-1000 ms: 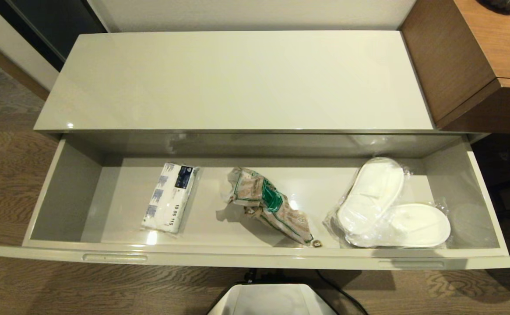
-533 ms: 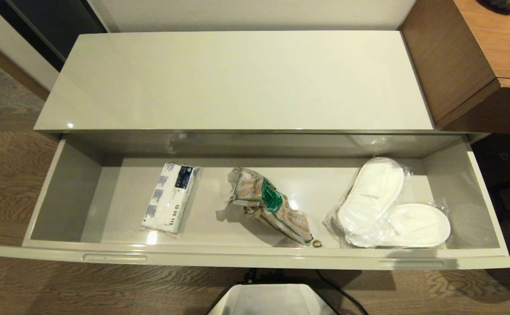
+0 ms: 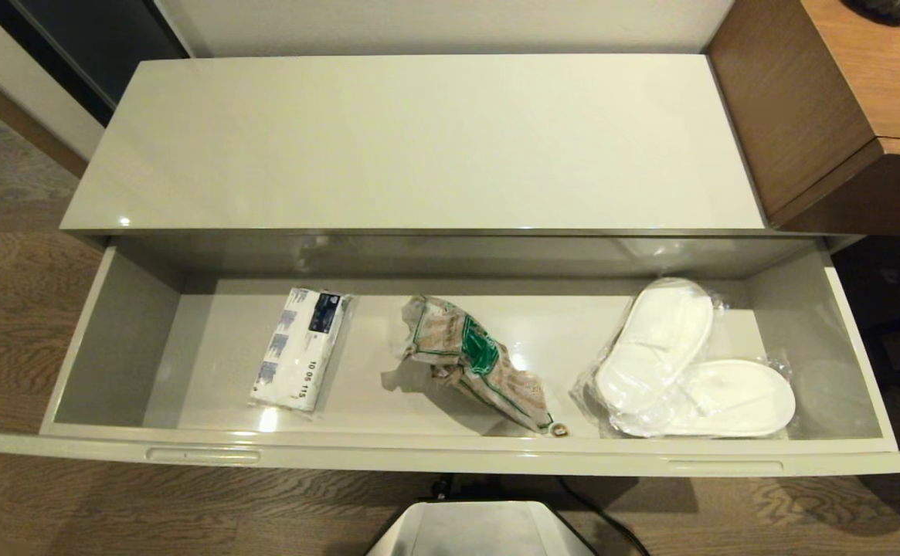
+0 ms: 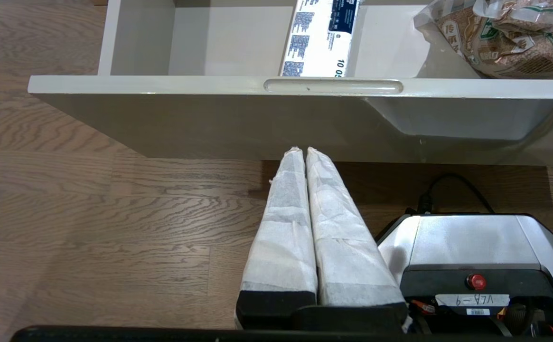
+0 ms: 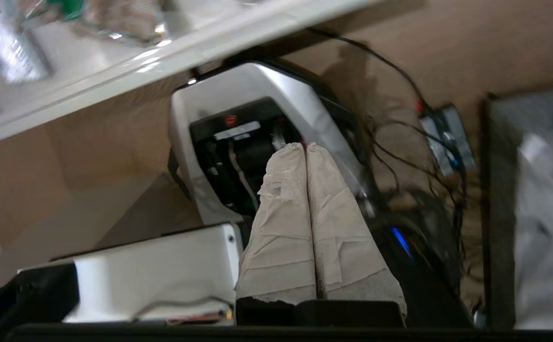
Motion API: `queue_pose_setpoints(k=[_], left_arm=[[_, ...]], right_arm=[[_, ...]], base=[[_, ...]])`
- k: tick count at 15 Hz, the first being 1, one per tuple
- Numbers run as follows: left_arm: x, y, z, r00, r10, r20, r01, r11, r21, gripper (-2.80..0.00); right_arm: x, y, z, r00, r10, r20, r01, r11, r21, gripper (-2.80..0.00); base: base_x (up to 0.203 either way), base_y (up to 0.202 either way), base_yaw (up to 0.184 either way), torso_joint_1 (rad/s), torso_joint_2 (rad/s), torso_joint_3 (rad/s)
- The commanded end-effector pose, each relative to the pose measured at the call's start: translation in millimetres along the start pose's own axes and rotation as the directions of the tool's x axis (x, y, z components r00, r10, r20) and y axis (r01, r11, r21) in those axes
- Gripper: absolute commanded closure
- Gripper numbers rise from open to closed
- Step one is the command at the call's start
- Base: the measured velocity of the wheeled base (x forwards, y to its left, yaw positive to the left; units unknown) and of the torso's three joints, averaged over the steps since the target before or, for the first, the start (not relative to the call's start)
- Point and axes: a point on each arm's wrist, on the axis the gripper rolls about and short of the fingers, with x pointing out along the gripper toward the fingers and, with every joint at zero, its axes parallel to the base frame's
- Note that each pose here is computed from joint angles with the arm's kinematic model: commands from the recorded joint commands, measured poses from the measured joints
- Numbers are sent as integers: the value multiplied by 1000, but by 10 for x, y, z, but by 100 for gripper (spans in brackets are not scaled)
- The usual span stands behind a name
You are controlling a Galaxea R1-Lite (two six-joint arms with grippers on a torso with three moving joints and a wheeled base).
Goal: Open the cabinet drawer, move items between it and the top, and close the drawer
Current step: Close the drawer
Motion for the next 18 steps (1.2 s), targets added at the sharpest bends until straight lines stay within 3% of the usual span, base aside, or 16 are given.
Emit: queue_pose_setpoints(k=[1, 3, 7, 9, 10, 12, 15, 18], left_arm=[[1, 0, 1, 1000, 0, -1, 0, 1000, 0, 0], [1, 0, 1, 1000, 0, -1, 0, 1000, 0, 0], [1, 0, 1, 1000, 0, -1, 0, 1000, 0, 0], [1, 0, 1, 1000, 0, -1, 0, 1000, 0, 0], [1, 0, 1, 1000, 0, -1, 0, 1000, 0, 0], [1, 0, 1, 1000, 0, -1, 0, 1000, 0, 0], [1, 0, 1, 1000, 0, -1, 0, 1000, 0, 0], [1, 0, 1, 1000, 0, -1, 0, 1000, 0, 0]], right_arm=[[-485, -206, -293, 994, -33, 104, 24, 996, 88, 0], [-854, -262, -643, 965, 19, 263, -40, 997, 73, 0], [-863, -38, -1310, 936, 14, 351, 9, 998, -64, 0], [-686, -91, -1532, 955, 47, 294, 4, 985, -170, 0], [-596, -92, -1522, 969, 47, 244, -1, 983, -185, 0], [-265, -126, -1473, 998, 20, 54, -16, 997, -79, 0], [180, -187, -1451, 977, -9, -214, 20, 999, 49, 0], [592, -217, -1257, 958, -30, -285, 62, 993, 103, 0]], base=[[0, 0, 0, 0, 0, 0], [0, 0, 0, 0, 0, 0], [0, 0, 0, 0, 0, 0], [0, 0, 0, 0, 0, 0], [0, 0, 0, 0, 0, 0], [0, 0, 0, 0, 0, 0], [0, 0, 0, 0, 0, 0], [0, 0, 0, 0, 0, 0]])
